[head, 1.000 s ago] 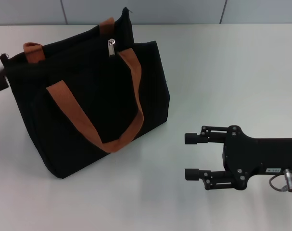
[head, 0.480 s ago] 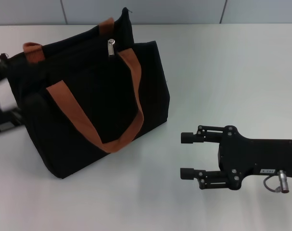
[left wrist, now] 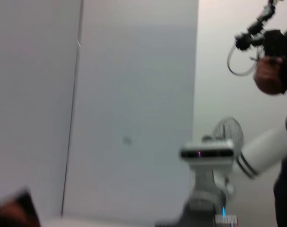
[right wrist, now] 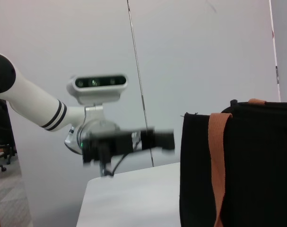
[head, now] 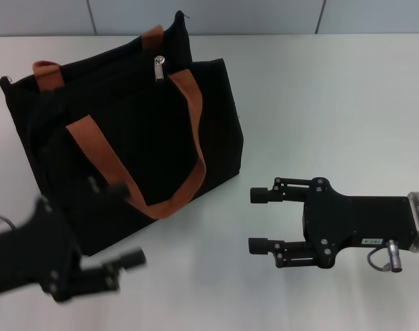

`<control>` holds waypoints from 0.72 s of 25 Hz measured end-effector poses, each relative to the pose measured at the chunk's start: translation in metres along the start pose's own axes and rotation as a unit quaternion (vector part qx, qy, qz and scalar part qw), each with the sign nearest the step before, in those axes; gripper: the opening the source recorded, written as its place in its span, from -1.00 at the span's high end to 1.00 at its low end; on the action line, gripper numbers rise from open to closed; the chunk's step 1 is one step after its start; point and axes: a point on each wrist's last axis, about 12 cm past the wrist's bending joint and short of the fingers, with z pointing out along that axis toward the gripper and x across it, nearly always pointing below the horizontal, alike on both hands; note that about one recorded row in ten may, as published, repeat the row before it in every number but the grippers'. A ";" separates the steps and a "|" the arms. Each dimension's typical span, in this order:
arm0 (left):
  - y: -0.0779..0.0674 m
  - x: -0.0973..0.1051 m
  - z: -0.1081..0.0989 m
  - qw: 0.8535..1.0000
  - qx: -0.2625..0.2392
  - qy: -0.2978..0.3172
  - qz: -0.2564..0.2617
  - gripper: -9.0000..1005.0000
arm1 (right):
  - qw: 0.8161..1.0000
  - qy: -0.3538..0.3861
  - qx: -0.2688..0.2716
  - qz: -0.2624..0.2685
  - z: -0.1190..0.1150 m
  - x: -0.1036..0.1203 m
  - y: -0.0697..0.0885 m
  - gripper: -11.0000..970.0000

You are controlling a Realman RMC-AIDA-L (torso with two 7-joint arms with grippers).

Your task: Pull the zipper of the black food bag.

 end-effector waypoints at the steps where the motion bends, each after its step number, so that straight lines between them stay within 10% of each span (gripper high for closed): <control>1: 0.000 0.000 0.000 1.000 0.000 0.000 0.000 -0.66 | 1.000 0.000 0.000 0.001 0.001 0.000 0.000 -0.53; 8: 0.002 0.035 0.010 0.994 -0.024 0.103 -0.041 -0.66 | 1.000 -0.001 -0.004 0.007 0.003 0.002 0.001 -0.53; 18: 0.034 0.029 -0.011 0.983 -0.118 0.141 -0.011 -0.66 | 1.000 -0.003 0.000 0.014 0.001 0.005 0.004 -0.54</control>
